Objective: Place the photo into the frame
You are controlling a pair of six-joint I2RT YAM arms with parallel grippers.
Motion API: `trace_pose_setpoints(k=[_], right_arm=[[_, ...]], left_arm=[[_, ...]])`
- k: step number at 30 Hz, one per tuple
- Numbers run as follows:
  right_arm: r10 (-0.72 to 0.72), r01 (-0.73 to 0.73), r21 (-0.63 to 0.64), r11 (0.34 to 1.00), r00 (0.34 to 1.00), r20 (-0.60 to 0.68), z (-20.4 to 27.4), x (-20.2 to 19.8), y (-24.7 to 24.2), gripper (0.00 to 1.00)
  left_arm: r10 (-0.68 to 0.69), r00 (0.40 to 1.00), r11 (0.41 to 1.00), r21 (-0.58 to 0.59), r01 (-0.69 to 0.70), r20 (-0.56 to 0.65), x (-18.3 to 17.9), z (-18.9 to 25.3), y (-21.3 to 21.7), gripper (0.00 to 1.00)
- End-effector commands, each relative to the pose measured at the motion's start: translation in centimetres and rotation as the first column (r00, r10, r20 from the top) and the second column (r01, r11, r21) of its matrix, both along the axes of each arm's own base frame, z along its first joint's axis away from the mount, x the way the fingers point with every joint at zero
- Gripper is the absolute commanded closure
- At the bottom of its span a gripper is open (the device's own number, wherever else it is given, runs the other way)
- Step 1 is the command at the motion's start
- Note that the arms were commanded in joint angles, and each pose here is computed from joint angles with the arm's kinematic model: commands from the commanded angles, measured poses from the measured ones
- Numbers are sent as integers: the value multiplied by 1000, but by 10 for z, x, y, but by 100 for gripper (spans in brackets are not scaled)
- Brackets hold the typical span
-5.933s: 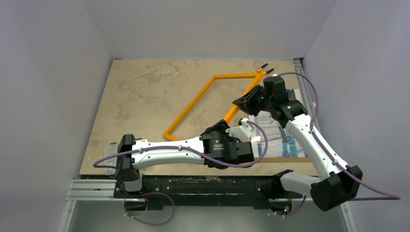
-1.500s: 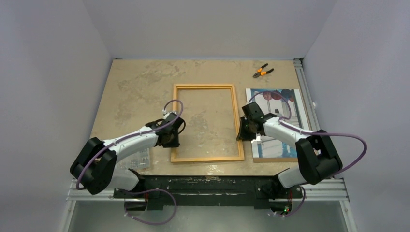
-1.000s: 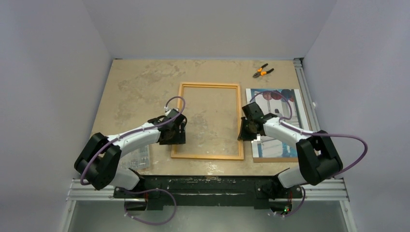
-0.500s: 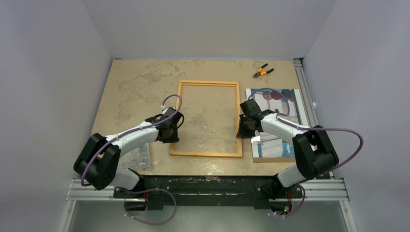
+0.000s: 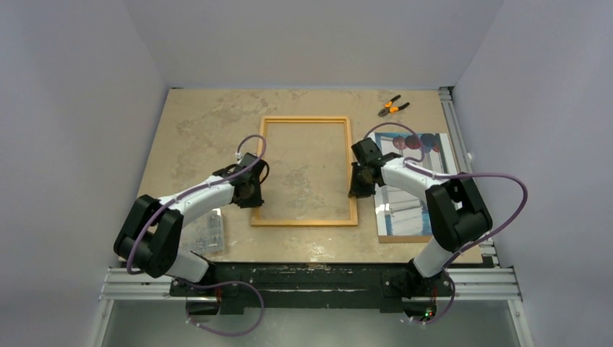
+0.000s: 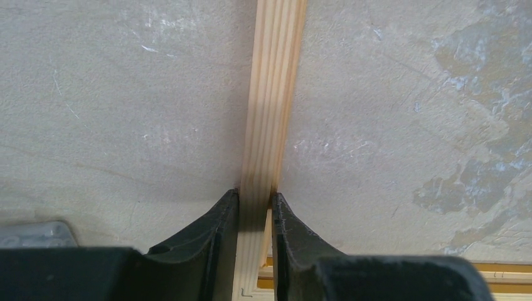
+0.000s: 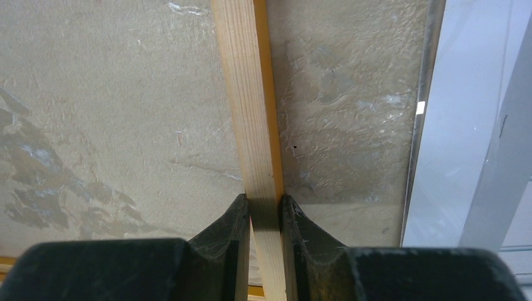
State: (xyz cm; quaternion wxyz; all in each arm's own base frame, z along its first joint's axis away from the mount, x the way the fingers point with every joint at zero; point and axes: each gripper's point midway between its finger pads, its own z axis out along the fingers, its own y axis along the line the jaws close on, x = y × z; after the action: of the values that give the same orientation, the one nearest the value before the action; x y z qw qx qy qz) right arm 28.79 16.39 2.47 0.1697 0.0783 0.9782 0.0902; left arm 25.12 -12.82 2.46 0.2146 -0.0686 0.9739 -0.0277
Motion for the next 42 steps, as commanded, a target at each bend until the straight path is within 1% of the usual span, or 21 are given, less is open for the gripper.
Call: trace_pose_setpoints(k=[1, 8, 10, 14, 16, 18, 20, 24, 28, 29, 32, 34, 36, 40, 42], right_arm=[[-8, 3, 54, 999, 997, 77, 19, 21, 20, 100], [-7, 4, 41, 999, 997, 79, 18, 18, 18, 99], [-7, 4, 38, 999, 997, 81, 19, 17, 17, 97], [-6, 2, 31, 1000, 993, 119, 30, 18, 15, 66], [-11, 7, 29, 1000, 989, 147, 39, 19, 11, 52], [-16, 11, 27, 1000, 985, 172, 48, 19, 9, 43], [-19, 14, 29, 999, 981, 193, 58, 18, 6, 35], [-21, 8, 57, 998, 974, 225, 78, 10, 4, 24], [-25, 0, 92, 996, 962, 270, 99, -5, -1, 15], [-28, 1, 98, 995, 961, 276, 101, -10, -4, 13], [-40, 4, 119, 993, 954, 298, 110, -23, -10, 8], [-42, -6, 150, 989, 949, 312, 117, -32, -11, 6], [-49, -9, 175, 984, 944, 326, 124, -40, -12, 5], [-74, 19, 157, 987, 934, 348, 135, -52, -26, 4], [-98, 56, 126, 991, 928, 359, 137, -55, -38, 3]], left_arm=[[-16, 1000, 1000, 1, 16, 12, 10, 3, 0, 84], [-7, 1000, 1000, -10, 8, 20, 9, 10, 0, 81], [-7, 1000, 1000, -12, 7, 17, 8, 10, 0, 76], [-2, 1000, 1000, -19, 3, 29, 6, 17, 1, 53], [2, 999, 1000, -25, -1, 48, 5, 26, 3, 42], [9, 997, 999, -34, -7, 79, 5, 37, 4, 31], [22, 994, 999, -41, -18, 108, 3, 50, 8, 22], [33, 979, 994, -108, -11, 199, -2, 86, 7, 12], [41, 952, 977, -211, 25, 303, -16, 126, 5, 6], [39, 945, 970, -241, 43, 324, -20, 134, 3, 3], [37, 919, 944, -316, 97, 392, -33, 158, 0, 0], [19, 903, 918, -366, 155, 430, -41, 172, -8, 0], [-18, 892, 879, -417, 229, 453, -51, 184, -19, 0], [-78, 872, 814, -474, 336, 483, -65, 200, -35, 0], [-105, 857, 786, -486, 383, 505, -68, 207, -41, 0]])
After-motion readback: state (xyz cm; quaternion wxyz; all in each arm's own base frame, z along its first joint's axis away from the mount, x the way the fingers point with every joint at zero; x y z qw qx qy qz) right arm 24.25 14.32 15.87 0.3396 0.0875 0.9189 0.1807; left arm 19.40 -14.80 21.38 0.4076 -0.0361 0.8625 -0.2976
